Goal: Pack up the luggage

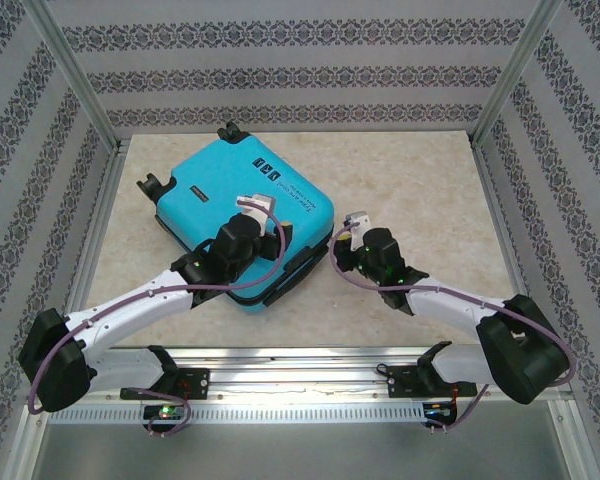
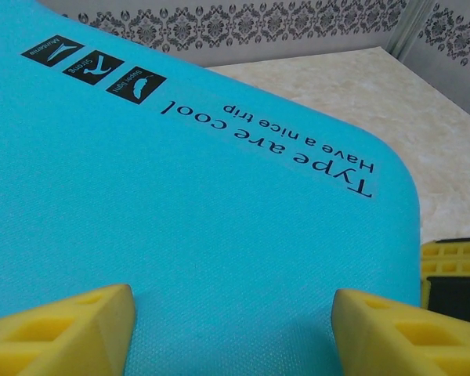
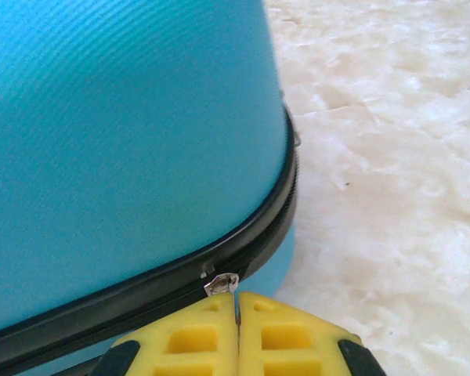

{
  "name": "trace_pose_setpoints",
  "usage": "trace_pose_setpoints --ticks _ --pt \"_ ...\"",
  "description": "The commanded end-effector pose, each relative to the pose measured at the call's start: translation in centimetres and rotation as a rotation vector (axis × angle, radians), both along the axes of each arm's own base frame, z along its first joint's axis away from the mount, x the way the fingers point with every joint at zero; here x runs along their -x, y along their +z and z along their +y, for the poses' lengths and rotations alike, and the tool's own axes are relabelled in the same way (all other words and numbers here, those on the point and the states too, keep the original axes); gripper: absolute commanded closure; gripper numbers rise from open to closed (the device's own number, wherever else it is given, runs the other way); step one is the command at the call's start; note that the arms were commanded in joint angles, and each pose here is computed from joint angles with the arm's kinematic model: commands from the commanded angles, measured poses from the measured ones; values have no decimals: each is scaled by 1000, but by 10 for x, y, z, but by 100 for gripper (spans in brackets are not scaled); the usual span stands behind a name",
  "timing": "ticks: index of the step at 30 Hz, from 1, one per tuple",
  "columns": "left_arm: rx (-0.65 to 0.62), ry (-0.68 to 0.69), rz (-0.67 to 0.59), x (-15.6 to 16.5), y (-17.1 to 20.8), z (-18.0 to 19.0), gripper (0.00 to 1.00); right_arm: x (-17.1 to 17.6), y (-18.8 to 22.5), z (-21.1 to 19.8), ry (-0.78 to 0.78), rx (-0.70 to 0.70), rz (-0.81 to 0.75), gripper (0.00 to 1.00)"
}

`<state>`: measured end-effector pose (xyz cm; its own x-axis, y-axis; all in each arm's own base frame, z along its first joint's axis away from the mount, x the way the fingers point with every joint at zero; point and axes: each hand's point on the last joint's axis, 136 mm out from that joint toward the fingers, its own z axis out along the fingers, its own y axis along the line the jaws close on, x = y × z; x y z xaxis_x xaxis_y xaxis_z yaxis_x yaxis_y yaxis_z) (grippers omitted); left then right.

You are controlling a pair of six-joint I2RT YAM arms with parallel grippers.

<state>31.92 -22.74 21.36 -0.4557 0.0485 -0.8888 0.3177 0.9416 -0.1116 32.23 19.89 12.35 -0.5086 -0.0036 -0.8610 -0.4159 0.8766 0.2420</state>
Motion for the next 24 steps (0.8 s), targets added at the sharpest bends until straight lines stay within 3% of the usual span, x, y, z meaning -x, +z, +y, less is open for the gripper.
trace_pose_setpoints --ticks 1,19,24 --pt "-396 190 483 64 -144 101 32 -50 40 -53 -261 32 -141 100" --pt "-352 171 503 68 -147 101 35 -77 55 -18 37 -73 -241 100" --pt "-304 197 428 62 -103 103 25 -68 55 -8 99 -92 -225 100"
